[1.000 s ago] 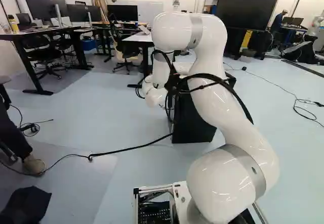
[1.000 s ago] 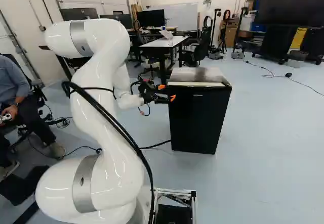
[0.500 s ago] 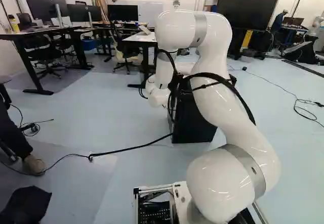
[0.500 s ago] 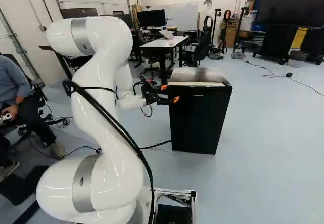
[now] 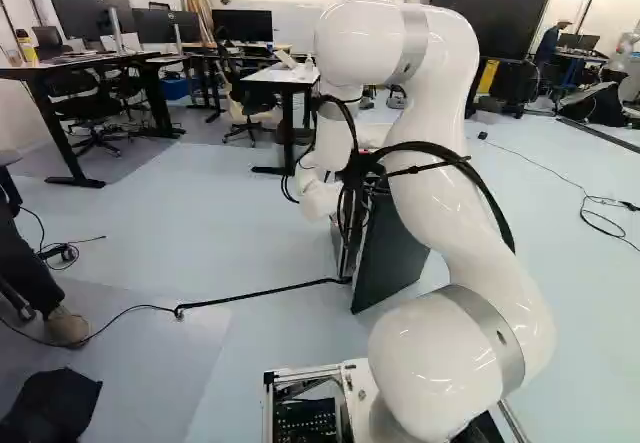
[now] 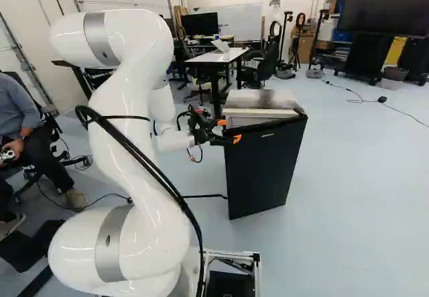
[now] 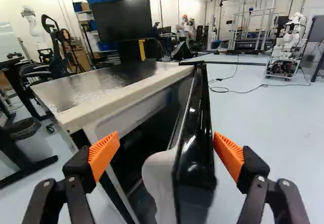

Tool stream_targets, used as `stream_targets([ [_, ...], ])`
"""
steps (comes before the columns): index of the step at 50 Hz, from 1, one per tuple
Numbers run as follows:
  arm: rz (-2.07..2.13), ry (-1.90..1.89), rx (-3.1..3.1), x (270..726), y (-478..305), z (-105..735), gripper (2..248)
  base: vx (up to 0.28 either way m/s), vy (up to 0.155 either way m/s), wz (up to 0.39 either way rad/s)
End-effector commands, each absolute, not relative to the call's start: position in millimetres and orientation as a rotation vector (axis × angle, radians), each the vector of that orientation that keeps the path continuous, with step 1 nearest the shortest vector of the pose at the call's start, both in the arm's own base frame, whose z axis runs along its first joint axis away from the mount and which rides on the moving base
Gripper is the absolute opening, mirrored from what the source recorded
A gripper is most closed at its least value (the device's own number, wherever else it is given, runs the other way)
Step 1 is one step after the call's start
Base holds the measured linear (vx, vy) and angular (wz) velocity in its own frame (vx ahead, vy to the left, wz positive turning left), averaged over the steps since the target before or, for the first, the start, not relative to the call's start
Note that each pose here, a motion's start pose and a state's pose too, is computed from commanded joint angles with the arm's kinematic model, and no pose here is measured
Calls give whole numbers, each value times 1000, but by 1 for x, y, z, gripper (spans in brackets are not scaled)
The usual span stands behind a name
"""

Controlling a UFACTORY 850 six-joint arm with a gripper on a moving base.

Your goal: Open the fridge door

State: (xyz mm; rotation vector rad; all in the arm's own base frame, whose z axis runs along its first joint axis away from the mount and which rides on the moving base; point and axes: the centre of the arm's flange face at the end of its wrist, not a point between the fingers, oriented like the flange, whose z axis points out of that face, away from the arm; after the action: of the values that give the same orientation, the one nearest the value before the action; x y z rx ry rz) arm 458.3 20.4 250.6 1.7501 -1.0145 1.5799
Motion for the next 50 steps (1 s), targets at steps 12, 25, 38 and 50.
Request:
stream_targets([
  [12,1498,-1052,1721,429,11,251,247,0,0,0],
  [25,1399,-1103,1662,394,1,252,247,0,0,0],
  [38,1300,-1146,1593,360,-8,253,247,0,0,0],
  [50,1216,-1171,1525,328,-17,253,247,0,0,0],
])
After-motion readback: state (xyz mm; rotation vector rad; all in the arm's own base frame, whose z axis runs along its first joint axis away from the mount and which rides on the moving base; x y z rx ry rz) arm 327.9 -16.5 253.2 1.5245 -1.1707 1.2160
